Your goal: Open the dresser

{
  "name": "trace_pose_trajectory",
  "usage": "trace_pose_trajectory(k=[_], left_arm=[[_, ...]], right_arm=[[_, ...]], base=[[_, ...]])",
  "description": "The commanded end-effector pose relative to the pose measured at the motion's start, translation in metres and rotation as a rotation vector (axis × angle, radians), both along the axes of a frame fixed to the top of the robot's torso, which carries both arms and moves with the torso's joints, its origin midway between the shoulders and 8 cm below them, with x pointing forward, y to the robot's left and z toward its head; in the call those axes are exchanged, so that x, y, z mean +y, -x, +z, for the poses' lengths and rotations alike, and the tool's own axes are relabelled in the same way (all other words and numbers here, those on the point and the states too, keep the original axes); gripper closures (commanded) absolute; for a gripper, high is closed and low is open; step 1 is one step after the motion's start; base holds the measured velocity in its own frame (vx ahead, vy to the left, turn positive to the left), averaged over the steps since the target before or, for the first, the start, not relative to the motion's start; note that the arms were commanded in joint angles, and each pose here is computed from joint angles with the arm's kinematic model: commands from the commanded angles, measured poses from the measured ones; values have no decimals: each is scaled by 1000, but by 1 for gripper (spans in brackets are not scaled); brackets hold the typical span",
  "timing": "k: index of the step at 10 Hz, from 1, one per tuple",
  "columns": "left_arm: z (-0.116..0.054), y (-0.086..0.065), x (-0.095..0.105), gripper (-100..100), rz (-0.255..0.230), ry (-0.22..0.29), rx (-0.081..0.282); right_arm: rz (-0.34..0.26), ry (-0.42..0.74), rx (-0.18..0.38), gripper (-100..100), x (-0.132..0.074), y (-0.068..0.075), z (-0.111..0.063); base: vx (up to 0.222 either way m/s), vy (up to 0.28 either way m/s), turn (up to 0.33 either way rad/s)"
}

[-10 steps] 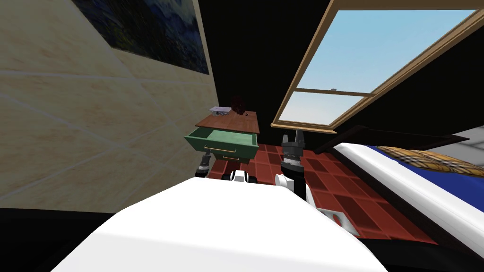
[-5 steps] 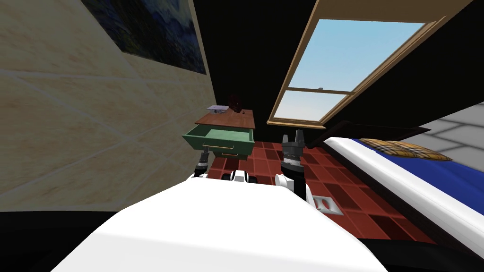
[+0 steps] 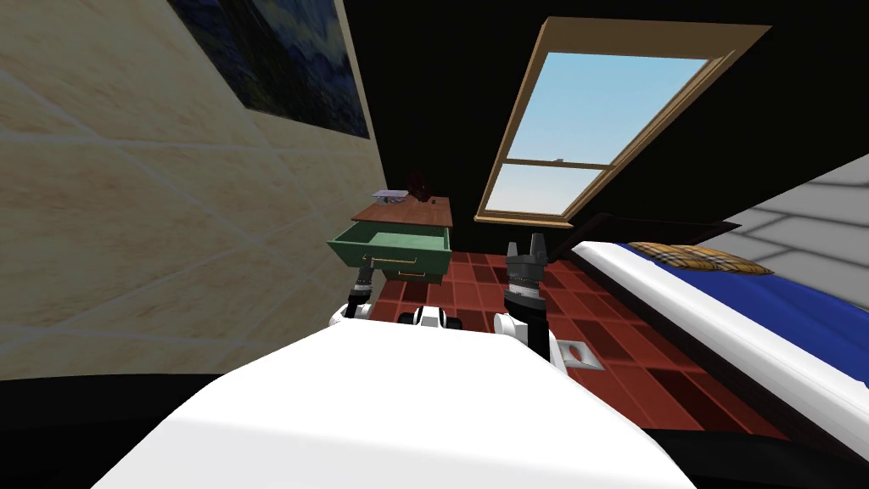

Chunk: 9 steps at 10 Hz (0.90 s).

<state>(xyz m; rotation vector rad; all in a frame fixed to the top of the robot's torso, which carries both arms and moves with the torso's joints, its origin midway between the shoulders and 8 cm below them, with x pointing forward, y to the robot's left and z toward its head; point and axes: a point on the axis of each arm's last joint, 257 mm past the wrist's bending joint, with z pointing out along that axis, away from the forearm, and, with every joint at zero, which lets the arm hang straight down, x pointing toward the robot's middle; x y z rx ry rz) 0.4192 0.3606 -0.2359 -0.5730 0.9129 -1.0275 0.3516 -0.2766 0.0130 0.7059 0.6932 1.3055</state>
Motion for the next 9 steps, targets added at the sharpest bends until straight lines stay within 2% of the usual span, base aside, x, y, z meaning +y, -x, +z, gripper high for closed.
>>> trace_pose_trajectory(k=[1, 6, 7, 8, 9], left_arm=[[12, -20, 9, -100, -3, 3, 2], [41, -54, 25, -100, -6, 8, 1], [30, -49, 21, -100, -7, 12, 18], [28, -50, 22, 0, -5, 14, 26], [25, -49, 22, 0, -4, 16, 33]], right_arm=[[0, 0, 0, 0, 0, 0, 0], [0, 0, 0, 0, 0, 0, 0], [0, 0, 0, 0, 0, 0, 0], [0, 0, 0, 0, 0, 0, 0], [0, 0, 0, 0, 0, 0, 0]], base=[[-58, -42, 10], [-69, -34, 6], [-25, -13, 2], [0, 0, 0], [0, 0, 0]])
